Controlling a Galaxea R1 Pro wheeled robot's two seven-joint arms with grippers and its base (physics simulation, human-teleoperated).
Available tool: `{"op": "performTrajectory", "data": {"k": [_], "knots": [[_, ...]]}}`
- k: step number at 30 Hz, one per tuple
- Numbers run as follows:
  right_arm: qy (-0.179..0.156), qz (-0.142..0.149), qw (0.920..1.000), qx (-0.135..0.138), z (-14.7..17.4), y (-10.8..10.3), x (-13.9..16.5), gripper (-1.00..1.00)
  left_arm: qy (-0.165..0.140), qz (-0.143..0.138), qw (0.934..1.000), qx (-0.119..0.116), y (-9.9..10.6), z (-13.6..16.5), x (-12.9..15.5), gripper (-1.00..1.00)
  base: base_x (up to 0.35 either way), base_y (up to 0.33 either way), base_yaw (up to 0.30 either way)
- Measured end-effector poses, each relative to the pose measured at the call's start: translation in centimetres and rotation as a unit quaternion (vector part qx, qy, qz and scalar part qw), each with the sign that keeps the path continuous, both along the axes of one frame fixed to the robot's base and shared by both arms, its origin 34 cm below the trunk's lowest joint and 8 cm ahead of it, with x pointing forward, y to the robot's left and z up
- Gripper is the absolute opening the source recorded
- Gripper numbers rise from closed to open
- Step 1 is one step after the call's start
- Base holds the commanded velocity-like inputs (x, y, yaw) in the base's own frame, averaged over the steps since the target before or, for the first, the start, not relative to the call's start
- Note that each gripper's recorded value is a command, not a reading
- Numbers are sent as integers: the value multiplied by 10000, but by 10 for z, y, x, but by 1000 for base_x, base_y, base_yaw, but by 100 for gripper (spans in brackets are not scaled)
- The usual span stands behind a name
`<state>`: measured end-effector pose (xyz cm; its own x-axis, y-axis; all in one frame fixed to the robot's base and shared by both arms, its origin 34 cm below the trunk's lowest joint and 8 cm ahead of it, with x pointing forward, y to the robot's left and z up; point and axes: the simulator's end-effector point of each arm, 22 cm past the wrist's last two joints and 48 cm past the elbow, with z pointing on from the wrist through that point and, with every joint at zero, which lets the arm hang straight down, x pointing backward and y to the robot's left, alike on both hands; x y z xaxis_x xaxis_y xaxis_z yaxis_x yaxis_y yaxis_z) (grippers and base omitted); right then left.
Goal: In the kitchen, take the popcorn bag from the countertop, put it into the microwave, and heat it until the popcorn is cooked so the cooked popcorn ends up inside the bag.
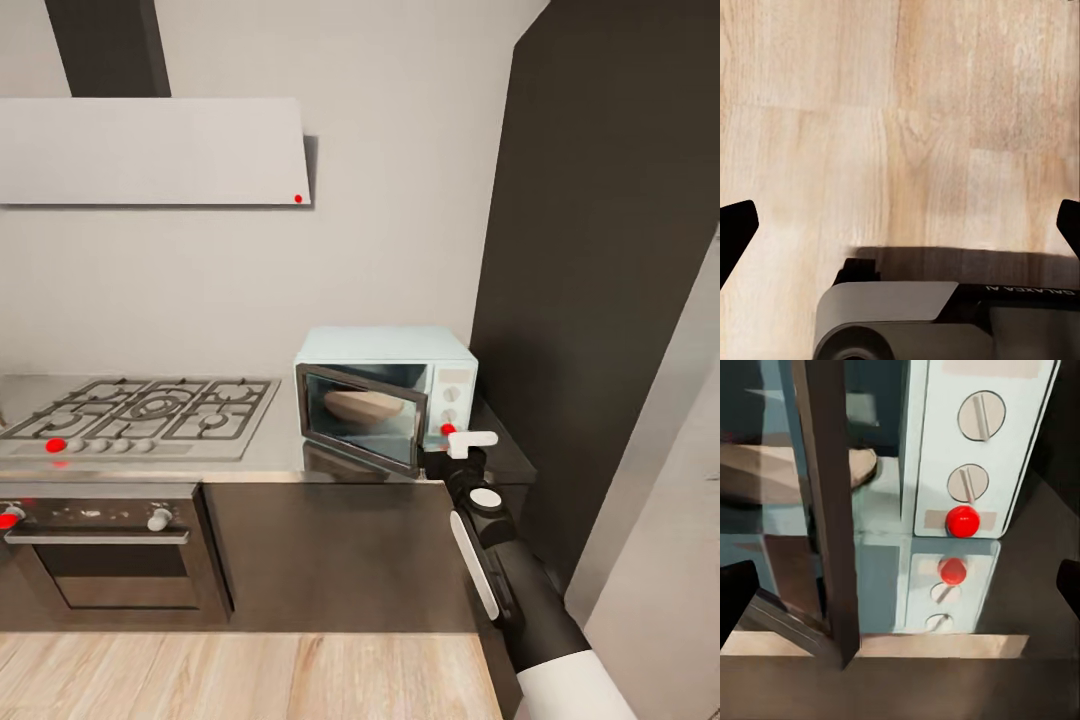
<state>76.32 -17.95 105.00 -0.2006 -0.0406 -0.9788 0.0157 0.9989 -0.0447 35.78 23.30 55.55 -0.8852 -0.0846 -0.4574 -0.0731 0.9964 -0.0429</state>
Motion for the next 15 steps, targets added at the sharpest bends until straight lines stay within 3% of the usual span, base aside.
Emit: {"op": "performTrajectory", "data": {"k": [6, 15], "knots": [[-132, -123, 9998, -73, 13, -13, 3, 100, -28, 23, 10000, -8, -4, 0, -1, 100, 11, -26, 0], [-68, -188, 9989, -413, -3, -34, -10, 100, -62, 71, 9999, -47, -9, 0, -2, 100, 0, 0, 0]]}}
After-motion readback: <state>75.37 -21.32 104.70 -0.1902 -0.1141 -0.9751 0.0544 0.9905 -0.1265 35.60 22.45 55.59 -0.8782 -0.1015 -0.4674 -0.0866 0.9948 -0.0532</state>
